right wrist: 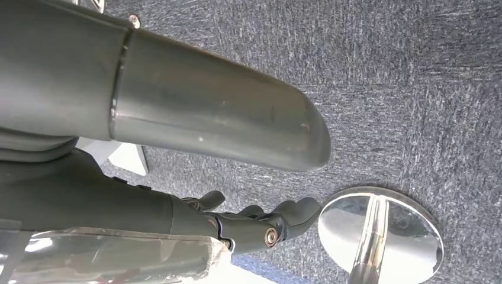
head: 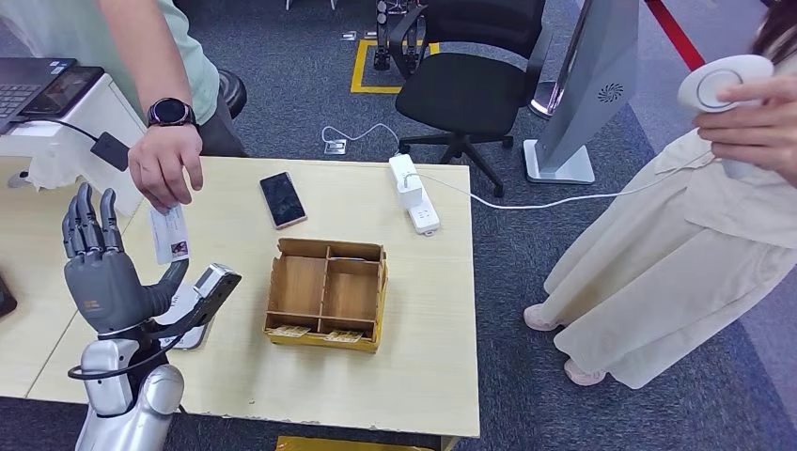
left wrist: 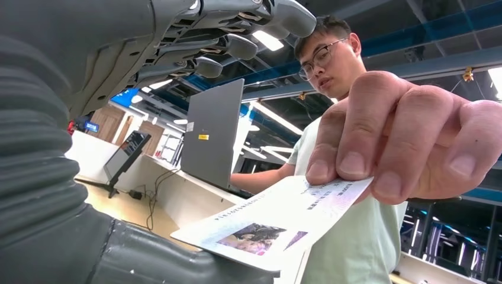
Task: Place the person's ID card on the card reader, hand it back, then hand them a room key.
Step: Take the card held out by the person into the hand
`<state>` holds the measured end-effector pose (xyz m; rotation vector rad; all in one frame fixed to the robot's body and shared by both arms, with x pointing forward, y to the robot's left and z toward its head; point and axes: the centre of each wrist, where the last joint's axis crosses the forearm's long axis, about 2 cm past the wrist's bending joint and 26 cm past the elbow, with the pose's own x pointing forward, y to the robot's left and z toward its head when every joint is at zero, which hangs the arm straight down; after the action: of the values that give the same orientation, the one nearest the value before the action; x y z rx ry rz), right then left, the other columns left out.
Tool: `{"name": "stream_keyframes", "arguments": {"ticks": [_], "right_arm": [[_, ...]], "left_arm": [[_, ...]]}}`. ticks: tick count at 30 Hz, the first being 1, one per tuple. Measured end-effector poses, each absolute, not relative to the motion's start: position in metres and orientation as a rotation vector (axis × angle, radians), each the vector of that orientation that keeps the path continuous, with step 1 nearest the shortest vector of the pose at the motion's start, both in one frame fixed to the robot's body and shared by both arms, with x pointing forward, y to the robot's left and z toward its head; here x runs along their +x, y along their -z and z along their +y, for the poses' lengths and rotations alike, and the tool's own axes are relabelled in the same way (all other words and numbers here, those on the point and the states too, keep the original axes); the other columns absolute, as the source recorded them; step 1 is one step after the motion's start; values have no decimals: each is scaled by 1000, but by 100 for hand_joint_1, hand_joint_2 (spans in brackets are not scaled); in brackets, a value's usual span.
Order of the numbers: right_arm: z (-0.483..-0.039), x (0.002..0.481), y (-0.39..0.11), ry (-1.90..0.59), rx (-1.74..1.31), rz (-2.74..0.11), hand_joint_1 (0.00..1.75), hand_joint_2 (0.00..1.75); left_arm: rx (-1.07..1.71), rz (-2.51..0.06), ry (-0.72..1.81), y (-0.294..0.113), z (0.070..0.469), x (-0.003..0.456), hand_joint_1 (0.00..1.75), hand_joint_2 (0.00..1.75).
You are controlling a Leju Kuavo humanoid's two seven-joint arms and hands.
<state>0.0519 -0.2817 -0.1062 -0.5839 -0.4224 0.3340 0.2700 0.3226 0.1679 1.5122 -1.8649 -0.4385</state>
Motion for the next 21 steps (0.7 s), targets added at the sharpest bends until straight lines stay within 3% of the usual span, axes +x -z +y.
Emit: {"name": "stream_keyframes", "arguments": {"ticks": [4,5,21], "right_arm": [[-282,52,106,-336,-584,-423,0,0],[-282,52,106,-337,-584,-423,0,0],[-282,52,106,-342,-581,-424,0,0]], "left_arm": [[1520,-1868,444,-168,323,270,157,175],[1523,-1868,444,-168,323,270,169,175],[1550,-1883,423,-169,326,268,175,175]]}}
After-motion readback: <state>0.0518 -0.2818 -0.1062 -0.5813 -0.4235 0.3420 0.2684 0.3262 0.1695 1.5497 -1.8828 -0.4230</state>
